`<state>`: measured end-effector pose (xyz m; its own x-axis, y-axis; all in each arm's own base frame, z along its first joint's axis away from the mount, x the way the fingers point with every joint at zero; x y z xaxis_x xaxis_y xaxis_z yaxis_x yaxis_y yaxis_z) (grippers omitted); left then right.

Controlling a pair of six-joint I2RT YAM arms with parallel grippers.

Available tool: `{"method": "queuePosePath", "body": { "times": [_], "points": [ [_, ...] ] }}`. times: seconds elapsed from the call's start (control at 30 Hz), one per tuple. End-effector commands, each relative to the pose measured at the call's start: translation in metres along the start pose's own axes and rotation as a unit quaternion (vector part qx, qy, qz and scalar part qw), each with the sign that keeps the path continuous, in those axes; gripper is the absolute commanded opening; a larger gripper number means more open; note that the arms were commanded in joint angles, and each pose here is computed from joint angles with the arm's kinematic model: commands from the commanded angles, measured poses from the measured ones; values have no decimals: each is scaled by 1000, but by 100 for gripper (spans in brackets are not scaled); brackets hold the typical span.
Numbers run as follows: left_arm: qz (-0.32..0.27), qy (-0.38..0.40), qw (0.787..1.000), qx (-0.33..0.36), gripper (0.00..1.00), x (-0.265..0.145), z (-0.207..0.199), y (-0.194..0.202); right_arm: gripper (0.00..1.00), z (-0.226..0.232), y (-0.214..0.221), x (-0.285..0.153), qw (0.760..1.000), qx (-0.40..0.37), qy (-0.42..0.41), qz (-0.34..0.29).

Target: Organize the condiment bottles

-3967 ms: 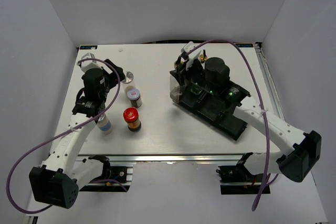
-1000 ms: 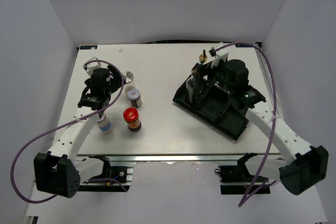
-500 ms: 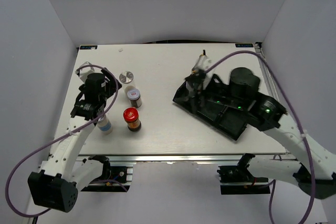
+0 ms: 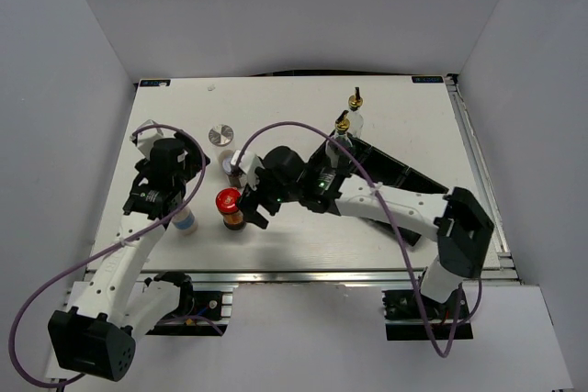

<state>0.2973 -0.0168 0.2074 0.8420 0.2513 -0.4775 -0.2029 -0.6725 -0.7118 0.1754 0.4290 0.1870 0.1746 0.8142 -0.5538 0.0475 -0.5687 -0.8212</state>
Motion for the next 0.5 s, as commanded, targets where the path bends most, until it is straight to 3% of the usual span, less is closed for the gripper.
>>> {"method": "queuePosePath", "body": {
  "times": [0.0, 0.23, 0.47],
  "points": [
    [-22, 13, 1000, -14, 98, 5, -7, -5, 89, -13, -43, 15, 996, -10, 38, -77],
    [-39, -22, 999, 0, 98, 14, -5, -15, 89, -14, -31, 65, 997, -5, 44, -60],
    [-55, -3, 998, -5, 98, 16, -14, -22, 90, -34, -35, 93, 994, -6, 99, -42]
  ]
}}
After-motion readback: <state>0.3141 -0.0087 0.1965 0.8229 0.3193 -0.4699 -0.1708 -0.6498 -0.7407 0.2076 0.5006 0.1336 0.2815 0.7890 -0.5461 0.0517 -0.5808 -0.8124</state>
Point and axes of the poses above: each gripper's point midway between its finger pads, its own x axis out along the fingers, its own z axis along the line the jaws close on, y = z × x, the point moved 1 cm from there along -x, back along the fingers, and after that the axes turned 12 degrees about -x, right-handed, at the moved point
